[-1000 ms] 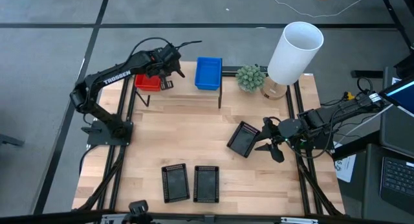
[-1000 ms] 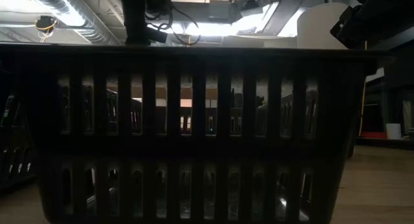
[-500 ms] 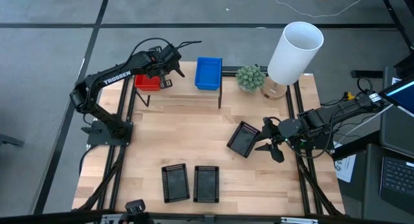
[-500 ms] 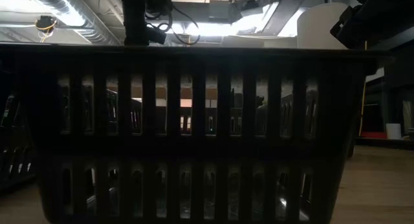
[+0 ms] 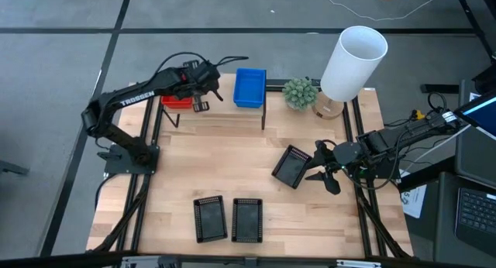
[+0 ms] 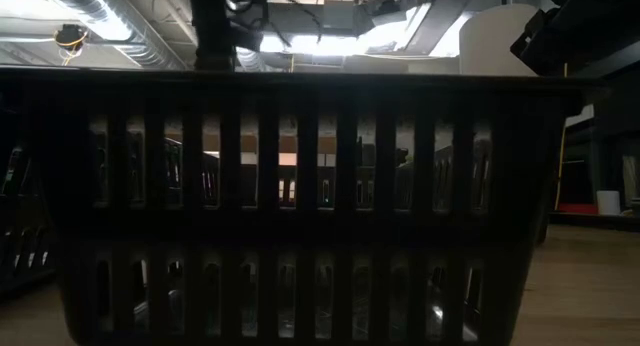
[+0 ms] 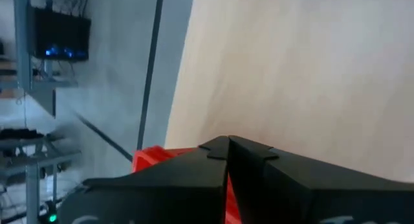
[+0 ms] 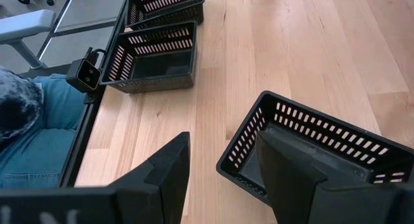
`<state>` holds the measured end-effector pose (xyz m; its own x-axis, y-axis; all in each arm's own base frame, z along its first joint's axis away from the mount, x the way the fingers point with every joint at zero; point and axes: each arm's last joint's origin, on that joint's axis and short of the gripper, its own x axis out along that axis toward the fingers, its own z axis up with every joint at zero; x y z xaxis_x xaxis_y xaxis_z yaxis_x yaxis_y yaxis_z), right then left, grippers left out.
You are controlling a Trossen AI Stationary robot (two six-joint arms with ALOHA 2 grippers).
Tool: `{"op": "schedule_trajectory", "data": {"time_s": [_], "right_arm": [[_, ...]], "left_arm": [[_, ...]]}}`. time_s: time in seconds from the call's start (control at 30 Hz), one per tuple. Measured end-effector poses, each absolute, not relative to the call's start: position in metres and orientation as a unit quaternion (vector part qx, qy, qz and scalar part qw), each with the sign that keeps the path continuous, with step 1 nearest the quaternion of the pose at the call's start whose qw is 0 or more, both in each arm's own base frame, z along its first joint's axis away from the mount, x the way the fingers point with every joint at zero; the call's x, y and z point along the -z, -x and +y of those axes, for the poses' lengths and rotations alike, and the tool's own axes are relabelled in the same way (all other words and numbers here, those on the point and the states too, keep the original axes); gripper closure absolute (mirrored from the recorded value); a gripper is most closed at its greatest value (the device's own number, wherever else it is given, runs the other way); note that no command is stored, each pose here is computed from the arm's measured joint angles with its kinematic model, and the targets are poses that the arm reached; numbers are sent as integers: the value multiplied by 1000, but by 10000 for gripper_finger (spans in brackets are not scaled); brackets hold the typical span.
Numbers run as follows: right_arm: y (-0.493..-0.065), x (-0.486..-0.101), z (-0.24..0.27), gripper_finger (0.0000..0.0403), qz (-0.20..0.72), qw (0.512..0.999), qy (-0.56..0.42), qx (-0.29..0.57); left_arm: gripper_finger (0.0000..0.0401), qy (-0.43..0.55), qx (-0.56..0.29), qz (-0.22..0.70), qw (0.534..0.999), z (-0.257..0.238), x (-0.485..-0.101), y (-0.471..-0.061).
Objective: Stack baskets on shelf by color
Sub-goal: Put the right black bin on the shelf on the shelf
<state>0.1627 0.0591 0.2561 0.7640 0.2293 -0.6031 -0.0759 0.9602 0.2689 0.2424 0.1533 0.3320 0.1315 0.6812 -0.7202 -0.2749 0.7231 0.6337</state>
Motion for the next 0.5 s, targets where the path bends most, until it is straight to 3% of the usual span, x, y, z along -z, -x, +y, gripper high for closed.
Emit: {"op": "schedule_trajectory", "data": {"time_s": [0.23,0.5], "right_arm": [[-163,-256,59,228,333,932,-117,-81],[-163,-256,58,228,329,928,-169,-39]], "left_arm": [[394,-170,-322,551,751,126,-350,-229],[398,-83,-315,564,759,91,-359,-198]]}}
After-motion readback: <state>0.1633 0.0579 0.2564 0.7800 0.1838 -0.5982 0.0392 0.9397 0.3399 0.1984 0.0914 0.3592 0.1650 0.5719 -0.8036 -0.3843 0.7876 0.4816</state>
